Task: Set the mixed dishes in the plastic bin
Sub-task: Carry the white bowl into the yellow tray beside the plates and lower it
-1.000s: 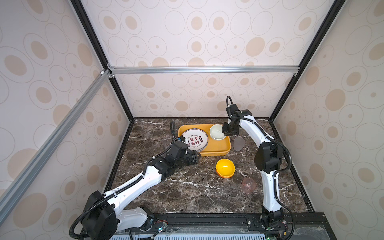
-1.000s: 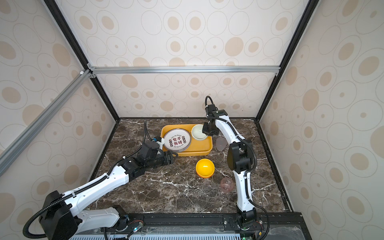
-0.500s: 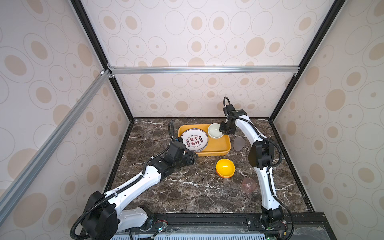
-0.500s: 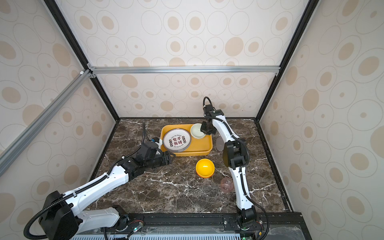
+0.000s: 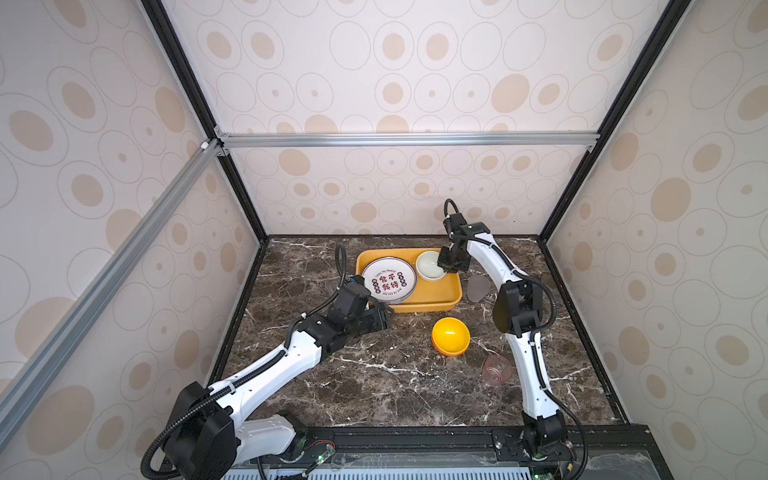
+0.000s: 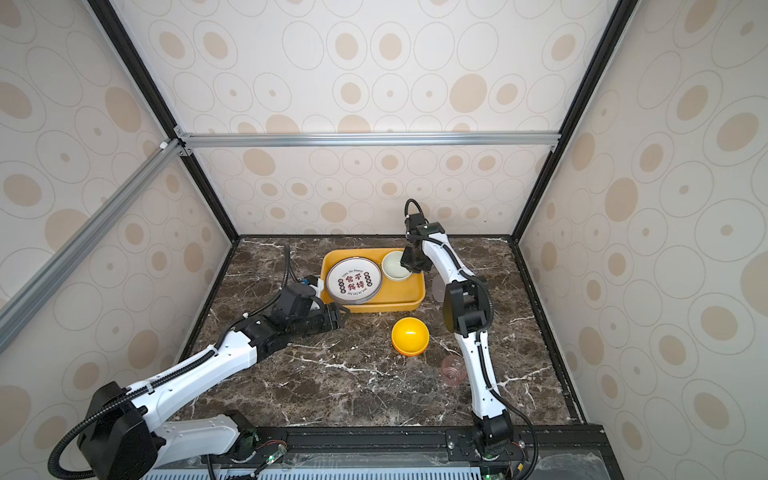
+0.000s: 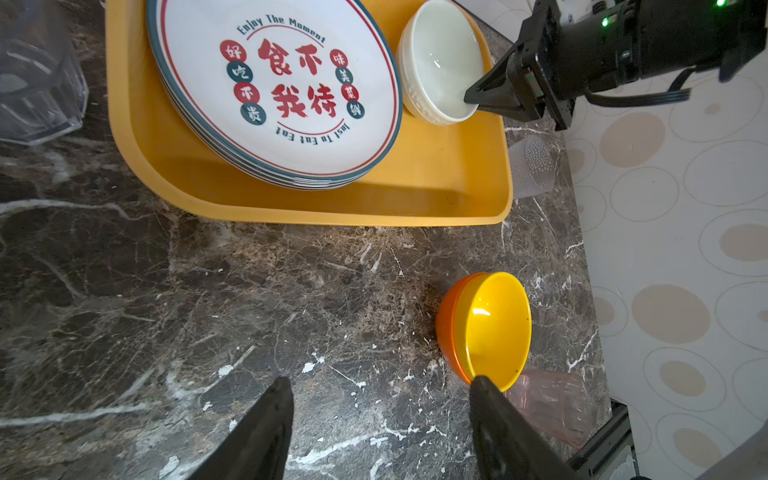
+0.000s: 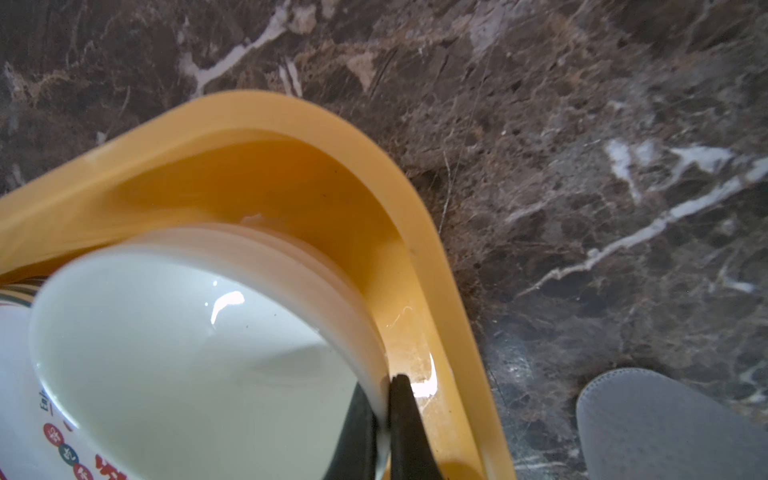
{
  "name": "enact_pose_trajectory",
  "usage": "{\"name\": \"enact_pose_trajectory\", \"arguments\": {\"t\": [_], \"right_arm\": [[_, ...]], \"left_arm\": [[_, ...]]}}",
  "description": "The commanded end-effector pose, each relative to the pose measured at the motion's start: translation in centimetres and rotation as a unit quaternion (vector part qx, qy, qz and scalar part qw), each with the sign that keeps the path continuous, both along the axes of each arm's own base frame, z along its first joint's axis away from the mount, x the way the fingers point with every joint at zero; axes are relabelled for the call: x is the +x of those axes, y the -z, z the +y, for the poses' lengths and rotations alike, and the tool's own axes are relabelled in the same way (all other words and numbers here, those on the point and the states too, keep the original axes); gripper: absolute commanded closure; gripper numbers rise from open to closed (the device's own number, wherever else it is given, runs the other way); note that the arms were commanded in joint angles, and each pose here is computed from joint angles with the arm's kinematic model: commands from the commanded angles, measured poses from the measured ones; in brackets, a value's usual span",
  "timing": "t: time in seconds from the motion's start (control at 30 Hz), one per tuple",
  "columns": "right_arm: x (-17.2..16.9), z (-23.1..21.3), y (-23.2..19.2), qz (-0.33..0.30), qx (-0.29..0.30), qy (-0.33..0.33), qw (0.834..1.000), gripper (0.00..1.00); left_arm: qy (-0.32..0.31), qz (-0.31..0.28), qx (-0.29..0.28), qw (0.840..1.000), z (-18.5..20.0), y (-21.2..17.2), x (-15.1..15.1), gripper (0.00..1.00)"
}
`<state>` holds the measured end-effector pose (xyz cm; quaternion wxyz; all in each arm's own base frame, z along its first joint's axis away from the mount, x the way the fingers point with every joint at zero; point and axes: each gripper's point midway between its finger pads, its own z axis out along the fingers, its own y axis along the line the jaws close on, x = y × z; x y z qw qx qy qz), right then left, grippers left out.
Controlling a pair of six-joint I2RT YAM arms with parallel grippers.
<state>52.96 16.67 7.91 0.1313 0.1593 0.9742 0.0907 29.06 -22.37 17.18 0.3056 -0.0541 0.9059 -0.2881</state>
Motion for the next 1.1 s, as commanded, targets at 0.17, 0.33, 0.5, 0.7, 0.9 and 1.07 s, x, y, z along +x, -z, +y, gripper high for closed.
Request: {"name": "enact_pose_trajectory", "arguments": {"t": [0.17,0.33,0.5,0.7,0.9,1.07], "right_arm": [[1.5,-0.1,-1.0,-0.025,0.004,0.017,1.0,1.0],[1.6,-0.1,-0.5,-0.022,0.003,0.019,1.0,0.99],[1.6,0.0,0.0,-0.017,0.003,0.019,1.0,0.99],[1.5,0.0,0.3,-0.013,0.005,0.022,1.0,0.97],[1.2,-0.1,0.3,-0.009,0.003,0.023,1.0,0.95],[0.8,-0.2,-0.1,-0.009,0.003,0.023,1.0,0.92]], "left_arm": [[-0.01,0.004,-0.001,1.0,0.6,0.0,-0.2,0.33],[-0.011,0.005,-0.001,1.0,0.7,0.0,-0.2,0.33],[-0.013,0.004,-0.002,1.0,0.8,-0.1,-0.1,0.33],[-0.012,0.006,0.0,1.0,0.7,0.1,-0.1,0.33],[-0.011,0.006,-0.001,1.0,0.7,0.1,-0.1,0.33],[-0.011,0.006,-0.002,1.0,0.7,0.1,-0.2,0.33]]}}
